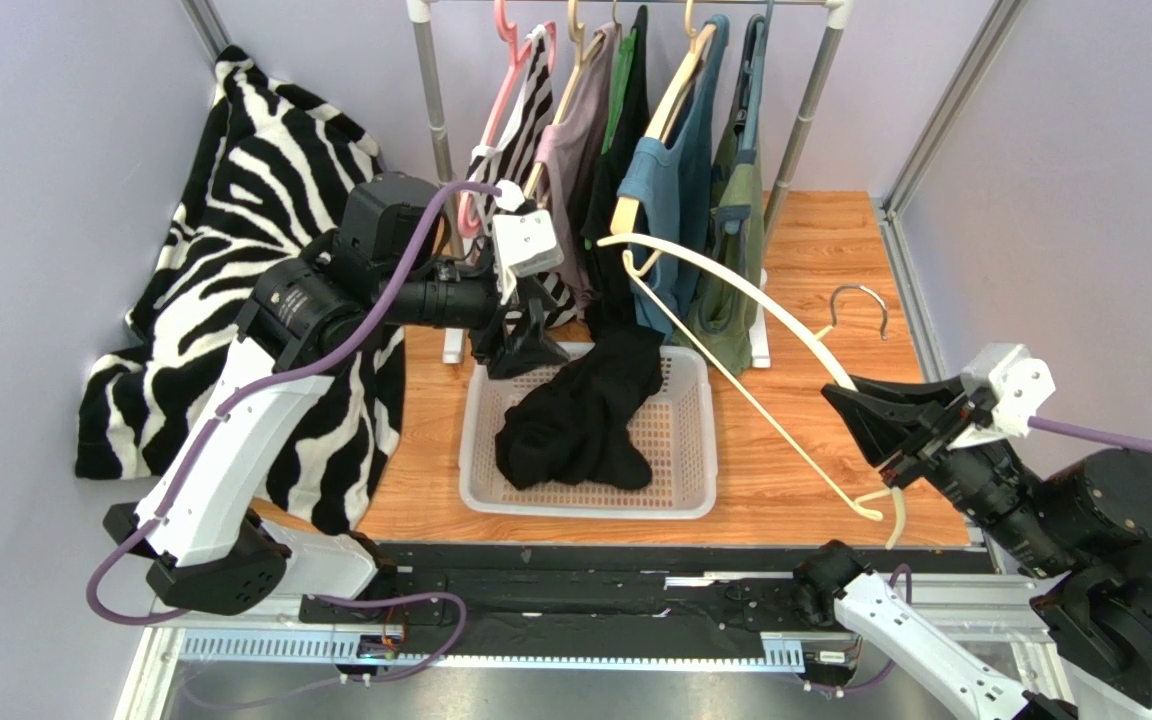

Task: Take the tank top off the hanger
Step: Remove the tank top from the hanger, then place the hanger at the clothesline.

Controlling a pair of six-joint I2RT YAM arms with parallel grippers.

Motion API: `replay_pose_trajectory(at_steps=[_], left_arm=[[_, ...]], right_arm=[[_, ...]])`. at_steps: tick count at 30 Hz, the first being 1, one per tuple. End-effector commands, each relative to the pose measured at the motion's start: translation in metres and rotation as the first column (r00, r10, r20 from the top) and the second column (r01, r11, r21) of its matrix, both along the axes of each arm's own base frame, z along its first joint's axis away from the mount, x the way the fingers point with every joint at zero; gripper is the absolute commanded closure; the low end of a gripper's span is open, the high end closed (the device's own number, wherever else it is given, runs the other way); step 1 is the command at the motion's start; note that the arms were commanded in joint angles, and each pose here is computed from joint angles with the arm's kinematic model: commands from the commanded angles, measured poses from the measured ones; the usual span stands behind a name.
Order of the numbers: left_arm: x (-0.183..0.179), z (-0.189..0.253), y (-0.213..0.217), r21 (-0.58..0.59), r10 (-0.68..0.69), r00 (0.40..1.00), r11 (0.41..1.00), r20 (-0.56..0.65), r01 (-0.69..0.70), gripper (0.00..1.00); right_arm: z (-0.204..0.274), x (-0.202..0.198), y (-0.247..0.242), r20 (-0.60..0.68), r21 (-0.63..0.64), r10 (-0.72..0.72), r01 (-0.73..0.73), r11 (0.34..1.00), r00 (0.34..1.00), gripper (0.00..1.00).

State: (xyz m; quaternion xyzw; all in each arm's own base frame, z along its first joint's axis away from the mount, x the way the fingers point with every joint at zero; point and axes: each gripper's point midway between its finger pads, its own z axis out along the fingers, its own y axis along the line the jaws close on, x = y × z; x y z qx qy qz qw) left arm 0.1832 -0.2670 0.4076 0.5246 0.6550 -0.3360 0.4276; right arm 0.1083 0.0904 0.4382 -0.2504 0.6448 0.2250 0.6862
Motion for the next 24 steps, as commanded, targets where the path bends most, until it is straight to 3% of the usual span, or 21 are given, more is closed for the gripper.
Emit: replay_pose_trajectory(at_steps=[1,4,7,12,17,24], left_arm=[[0.012,-0.014,0.013,0.061,0.063,0.996,0.996,0.068,-0.067,0.17],[0.019,-0.006,0.03,0.069,0.128,0.979,0.988,0.161,-0.14,0.14],[0.007,0.011,0.043,0.061,0.111,0.968,0.99,0.225,-0.127,0.13],[-0.031,0.031,0.038,0.042,-0.114,0.951,0.993,0.287,0.107,0.13],[-0.056,0.017,0.025,0.053,-0.312,0.922,0.95,0.227,0.308,0.13],[-0.045,-0.017,0.006,0.059,-0.365,0.92,0.931,0.142,0.361,0.12]], right_arm=[[0.013,0.015,0.005,0.047,-0.001,-0.018,0.018,1.0,0.999,1.0],[0.005,0.019,0.012,0.022,-0.043,0.008,-0.007,0.999,1.0,1.0],[-0.007,0.023,0.029,-0.009,-0.089,0.078,-0.079,0.993,0.997,1.0],[-0.026,0.022,0.06,0.061,-0.197,0.267,-0.251,0.948,0.962,1.0],[-0.035,0.018,0.08,0.069,-0.225,0.384,-0.361,0.905,0.921,1.0],[-0.029,0.009,0.092,0.098,-0.224,0.473,-0.444,0.868,0.875,1.0]])
